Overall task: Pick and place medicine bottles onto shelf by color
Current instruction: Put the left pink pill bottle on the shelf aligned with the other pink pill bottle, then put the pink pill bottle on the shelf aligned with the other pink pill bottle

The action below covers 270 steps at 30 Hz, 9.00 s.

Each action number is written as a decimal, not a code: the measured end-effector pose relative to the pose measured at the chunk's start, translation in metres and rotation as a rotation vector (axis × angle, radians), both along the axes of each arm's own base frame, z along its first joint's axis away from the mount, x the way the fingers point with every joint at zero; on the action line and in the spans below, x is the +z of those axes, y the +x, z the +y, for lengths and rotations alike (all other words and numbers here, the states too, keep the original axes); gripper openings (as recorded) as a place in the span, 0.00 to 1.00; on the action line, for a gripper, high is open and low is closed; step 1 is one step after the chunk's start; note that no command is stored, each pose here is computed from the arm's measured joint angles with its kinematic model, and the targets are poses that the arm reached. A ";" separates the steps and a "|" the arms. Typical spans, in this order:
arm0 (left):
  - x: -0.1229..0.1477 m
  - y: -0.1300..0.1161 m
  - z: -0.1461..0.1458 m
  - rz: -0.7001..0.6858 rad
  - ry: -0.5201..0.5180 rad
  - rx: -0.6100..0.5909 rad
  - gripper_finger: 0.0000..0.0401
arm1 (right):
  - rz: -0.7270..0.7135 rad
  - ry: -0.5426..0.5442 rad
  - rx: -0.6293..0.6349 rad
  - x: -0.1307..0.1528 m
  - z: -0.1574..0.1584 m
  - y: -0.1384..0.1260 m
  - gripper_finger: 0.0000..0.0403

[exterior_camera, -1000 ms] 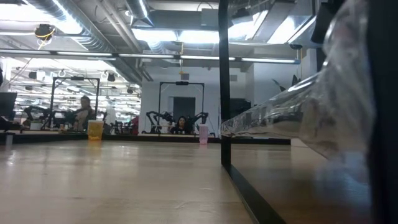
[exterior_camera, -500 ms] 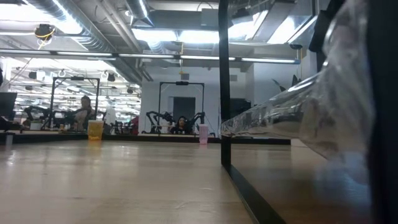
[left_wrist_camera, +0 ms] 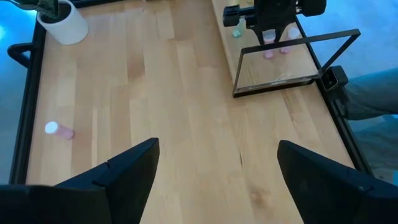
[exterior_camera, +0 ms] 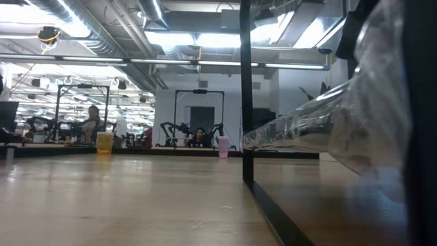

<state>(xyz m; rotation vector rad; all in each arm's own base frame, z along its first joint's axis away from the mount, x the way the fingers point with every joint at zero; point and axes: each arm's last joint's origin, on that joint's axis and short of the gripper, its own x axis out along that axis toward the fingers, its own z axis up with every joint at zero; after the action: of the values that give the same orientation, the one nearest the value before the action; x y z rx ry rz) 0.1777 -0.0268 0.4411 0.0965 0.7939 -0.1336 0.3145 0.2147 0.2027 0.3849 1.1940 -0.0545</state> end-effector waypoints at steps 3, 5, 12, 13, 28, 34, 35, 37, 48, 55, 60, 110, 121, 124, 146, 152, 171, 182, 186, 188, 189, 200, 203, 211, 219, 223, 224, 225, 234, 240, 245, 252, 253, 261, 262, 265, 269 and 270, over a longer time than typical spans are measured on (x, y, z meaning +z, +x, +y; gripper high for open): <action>0.000 0.000 0.000 0.000 0.000 0.000 0.80 | 0.001 0.000 -0.008 0.000 -0.003 0.002 0.29; 0.000 0.000 0.000 0.000 0.000 0.000 0.80 | 0.001 0.000 -0.011 0.000 -0.005 0.003 0.31; 0.000 0.000 0.000 0.000 -0.001 0.001 0.80 | 0.034 0.042 -0.001 -0.002 -0.008 0.005 0.42; 0.000 0.000 0.000 0.000 -0.001 0.001 0.80 | 0.039 0.049 0.001 -0.002 -0.009 0.006 0.43; 0.000 0.000 0.000 0.000 -0.001 0.001 0.80 | 0.034 0.086 0.026 0.002 -0.011 0.008 0.44; 0.000 0.000 0.000 0.000 -0.001 0.001 0.80 | 0.018 0.091 0.036 0.013 -0.009 0.011 0.44; 0.000 0.000 0.000 0.001 -0.001 0.001 0.80 | 0.008 0.090 0.047 0.016 -0.009 0.012 0.44; 0.000 0.000 0.000 0.000 -0.001 0.001 0.80 | -0.001 0.090 0.057 0.022 -0.008 0.013 0.44; 0.000 0.000 0.000 0.001 -0.001 0.001 0.80 | -0.006 0.089 0.054 0.038 -0.007 0.015 0.44; 0.000 -0.001 0.000 0.007 0.000 0.001 0.80 | -0.032 0.091 0.069 0.045 -0.005 0.018 0.44; 0.000 -0.001 0.000 0.007 0.000 0.001 0.80 | -0.027 0.080 0.072 0.044 -0.006 0.017 0.44; -0.164 0.127 0.228 0.035 0.121 0.051 0.80 | -0.405 -0.494 -0.131 0.170 -0.119 -0.046 0.44; -0.211 0.152 0.253 0.027 0.072 0.108 0.80 | -0.377 -0.541 -0.166 0.170 -0.141 -0.039 0.44; -0.217 0.155 0.253 0.060 0.094 0.134 0.80 | -0.355 -0.553 -0.172 0.169 -0.146 -0.039 0.44; -0.232 0.168 0.263 0.018 0.118 0.203 0.80 | -0.268 -0.628 -0.260 0.165 -0.173 -0.040 0.44; -0.251 0.173 0.267 0.048 0.115 0.207 0.80 | -0.266 -0.627 -0.261 0.165 -0.173 -0.040 0.44; -0.274 0.175 0.282 0.050 0.117 0.236 0.80 | -0.265 -0.627 -0.263 0.165 -0.173 -0.040 0.44; -0.289 0.180 0.282 0.054 0.125 0.204 0.80 | -0.266 -0.626 -0.265 0.165 -0.173 -0.040 0.44; -0.289 0.182 0.281 0.047 0.131 0.196 0.77 | -0.266 -0.626 -0.265 0.165 -0.173 -0.040 0.44; -0.290 0.184 0.279 0.048 0.130 0.191 0.75 | -0.267 -0.627 -0.266 0.165 -0.173 -0.040 0.44; -0.290 0.184 0.279 0.048 0.130 0.190 0.73 | -0.267 -0.627 -0.265 0.165 -0.173 -0.040 0.44; -0.289 0.185 0.280 0.030 0.141 0.192 0.55 | -0.267 -0.626 -0.266 0.165 -0.173 -0.040 0.44; -0.289 0.185 0.280 0.031 0.141 0.192 0.49 | -0.267 -0.626 -0.266 0.165 -0.173 -0.040 0.44; -0.289 0.185 0.280 0.032 0.140 0.192 0.35 | -0.267 -0.626 -0.265 0.165 -0.173 -0.040 0.44; -0.289 0.185 0.279 0.032 0.139 0.192 0.25 | -0.267 -0.626 -0.265 0.165 -0.173 -0.040 0.44; -0.288 0.185 0.279 0.038 0.132 0.195 0.25 | -0.263 -0.628 -0.261 0.165 -0.173 -0.040 0.44; -0.287 0.184 0.278 0.045 0.126 0.197 0.25 | -0.259 -0.629 -0.259 0.165 -0.173 -0.040 0.44; -0.286 0.184 0.276 0.049 0.122 0.198 0.25 | -0.254 -0.631 -0.258 0.164 -0.173 -0.041 0.44; -0.249 0.188 0.239 0.084 0.139 0.184 0.25 | -0.219 -0.599 -0.224 0.162 -0.172 -0.043 0.44; -0.242 0.206 0.190 0.114 0.172 0.102 0.25 | -0.179 -0.554 -0.185 0.160 -0.171 -0.046 0.44; -0.242 0.221 0.149 0.105 0.146 0.033 0.25 | -0.156 -0.510 -0.146 0.158 -0.168 -0.047 0.44; -0.241 0.233 0.102 0.093 0.129 -0.060 0.25 | -0.142 -0.492 -0.104 0.156 -0.147 -0.056 0.44; -0.241 0.234 0.097 0.092 0.129 -0.074 0.25 | -0.147 -0.488 -0.097 0.156 -0.143 -0.057 0.44; -0.237 0.241 0.075 0.028 0.132 -0.110 0.25 | -0.184 -0.465 -0.106 0.157 -0.121 -0.064 0.44; -0.237 0.242 0.075 0.024 0.132 -0.108 0.25 | -0.187 -0.461 -0.105 0.157 -0.119 -0.065 0.44; -0.236 0.243 0.075 0.005 0.136 -0.105 0.25 | -0.193 -0.449 -0.108 0.157 -0.115 -0.066 0.44; -0.228 0.247 0.073 -0.015 0.140 -0.099 0.25 | -0.197 -0.447 -0.094 0.157 -0.111 -0.068 0.44; -0.223 0.249 0.072 -0.018 0.152 -0.093 0.25 | -0.198 -0.447 -0.091 0.157 -0.110 -0.068 0.44</action>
<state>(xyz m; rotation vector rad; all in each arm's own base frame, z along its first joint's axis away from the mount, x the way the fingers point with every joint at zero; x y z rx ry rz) 0.4262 0.0454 0.2176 0.2782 0.7809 -0.1598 0.2462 0.1044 0.3598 0.0486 0.9347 -0.3487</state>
